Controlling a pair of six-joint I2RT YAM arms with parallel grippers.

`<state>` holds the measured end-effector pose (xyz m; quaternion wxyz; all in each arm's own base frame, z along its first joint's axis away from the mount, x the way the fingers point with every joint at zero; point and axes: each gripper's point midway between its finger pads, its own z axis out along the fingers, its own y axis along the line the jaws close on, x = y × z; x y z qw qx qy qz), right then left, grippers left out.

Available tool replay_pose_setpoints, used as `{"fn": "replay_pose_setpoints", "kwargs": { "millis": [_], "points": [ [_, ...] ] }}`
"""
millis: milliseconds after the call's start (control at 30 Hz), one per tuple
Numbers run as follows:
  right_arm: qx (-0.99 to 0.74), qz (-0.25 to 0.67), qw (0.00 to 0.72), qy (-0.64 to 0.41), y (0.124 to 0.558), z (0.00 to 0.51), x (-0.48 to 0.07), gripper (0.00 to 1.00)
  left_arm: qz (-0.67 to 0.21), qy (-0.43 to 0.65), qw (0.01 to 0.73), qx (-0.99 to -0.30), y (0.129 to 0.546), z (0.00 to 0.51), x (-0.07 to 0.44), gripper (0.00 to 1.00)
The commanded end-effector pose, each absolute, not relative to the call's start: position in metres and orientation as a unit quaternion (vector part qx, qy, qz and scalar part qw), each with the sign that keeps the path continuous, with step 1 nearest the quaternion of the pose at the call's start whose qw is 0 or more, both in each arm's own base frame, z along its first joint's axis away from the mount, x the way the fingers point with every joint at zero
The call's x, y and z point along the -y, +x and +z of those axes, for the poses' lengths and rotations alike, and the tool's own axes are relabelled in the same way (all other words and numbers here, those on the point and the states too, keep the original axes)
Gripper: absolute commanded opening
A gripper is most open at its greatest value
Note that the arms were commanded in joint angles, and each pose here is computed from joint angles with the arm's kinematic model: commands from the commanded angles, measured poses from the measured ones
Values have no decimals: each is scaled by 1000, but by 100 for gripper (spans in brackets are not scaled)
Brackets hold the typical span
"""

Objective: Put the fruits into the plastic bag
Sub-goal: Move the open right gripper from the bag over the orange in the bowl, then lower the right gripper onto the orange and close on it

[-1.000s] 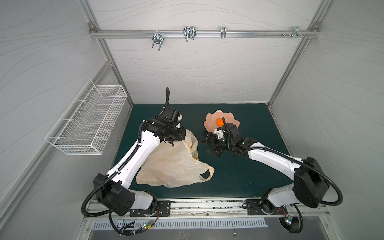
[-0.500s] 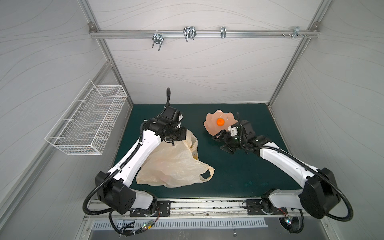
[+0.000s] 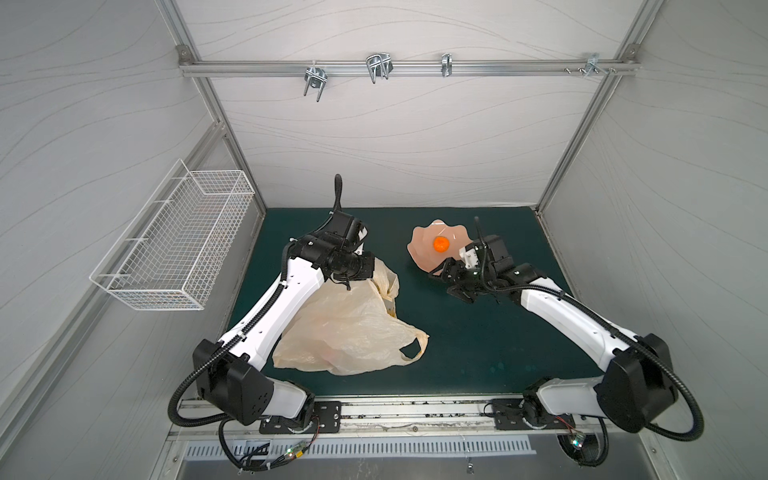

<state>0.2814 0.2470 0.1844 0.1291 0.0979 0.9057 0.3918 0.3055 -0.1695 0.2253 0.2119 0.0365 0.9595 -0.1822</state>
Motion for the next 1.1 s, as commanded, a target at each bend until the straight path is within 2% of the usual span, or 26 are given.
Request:
{"fn": "replay_pose_setpoints", "kwargs": {
  "millis": [0,433,1067],
  "points": [
    [-917,363,142,85,291,180,-239,89,-195,51,237,-950,313,242,176,0],
    [-934,308,169,61,354,169,-225,90,-194,51,236,-951,309,244,174,0],
    [-960,204,184,53,452,123,-207,92,-194,39,234,-952,297,243,167,0]
  ]
}}
